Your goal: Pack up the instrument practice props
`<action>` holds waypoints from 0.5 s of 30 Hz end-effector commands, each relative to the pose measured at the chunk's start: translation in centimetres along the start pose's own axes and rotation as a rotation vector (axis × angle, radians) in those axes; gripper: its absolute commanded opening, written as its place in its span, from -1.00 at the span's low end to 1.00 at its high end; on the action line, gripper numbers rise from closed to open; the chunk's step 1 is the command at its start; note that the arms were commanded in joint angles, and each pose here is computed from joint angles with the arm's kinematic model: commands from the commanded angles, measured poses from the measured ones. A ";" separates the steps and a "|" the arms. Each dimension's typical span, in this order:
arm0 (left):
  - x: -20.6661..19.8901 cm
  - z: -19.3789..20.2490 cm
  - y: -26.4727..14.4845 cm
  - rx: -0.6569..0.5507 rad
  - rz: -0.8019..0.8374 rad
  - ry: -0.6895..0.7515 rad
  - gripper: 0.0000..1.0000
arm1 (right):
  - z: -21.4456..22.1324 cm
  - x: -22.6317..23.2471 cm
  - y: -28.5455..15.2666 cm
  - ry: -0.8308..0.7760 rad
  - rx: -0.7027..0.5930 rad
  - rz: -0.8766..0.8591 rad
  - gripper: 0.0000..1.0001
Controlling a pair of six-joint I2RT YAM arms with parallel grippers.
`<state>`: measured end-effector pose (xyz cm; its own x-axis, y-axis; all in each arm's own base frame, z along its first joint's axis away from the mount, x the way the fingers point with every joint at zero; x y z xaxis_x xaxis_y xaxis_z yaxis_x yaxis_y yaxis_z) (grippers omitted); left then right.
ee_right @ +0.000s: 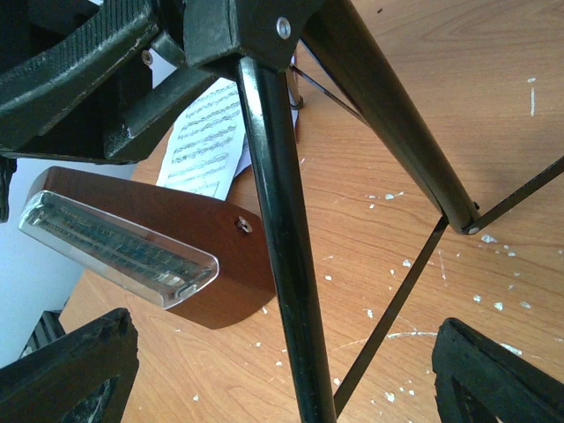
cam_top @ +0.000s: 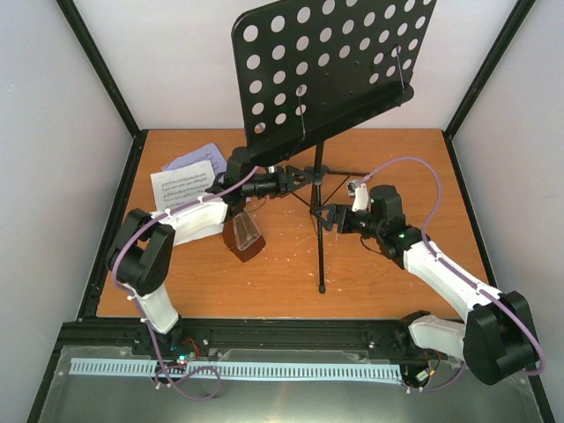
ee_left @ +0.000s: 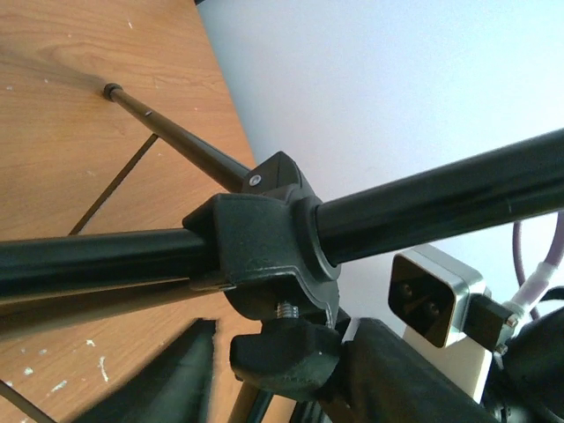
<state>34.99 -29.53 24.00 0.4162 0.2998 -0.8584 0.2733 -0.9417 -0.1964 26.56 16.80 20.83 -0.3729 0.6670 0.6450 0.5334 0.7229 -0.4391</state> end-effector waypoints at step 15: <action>-1.5 1.0 -1.9 -0.182 -0.127 1.025 0.51 | 0.3 0.4 -1.5 -0.088 -0.079 0.006 0.80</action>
<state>32.59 -27.47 25.15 0.8421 0.4706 -0.2635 0.4467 -0.8823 -0.1484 25.83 16.17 21.37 -0.4160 0.6810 0.6026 0.5722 0.7111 -0.4085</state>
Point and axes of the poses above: each gripper's point midway between its finger pads, its own y axis out along the fingers, its own x axis along the line the jaws close on, z = x × y, the point moved 6 cm from there along -y, back along the fingers, and after that the axes turned 3 degrees about y, right-handed, at the moved point
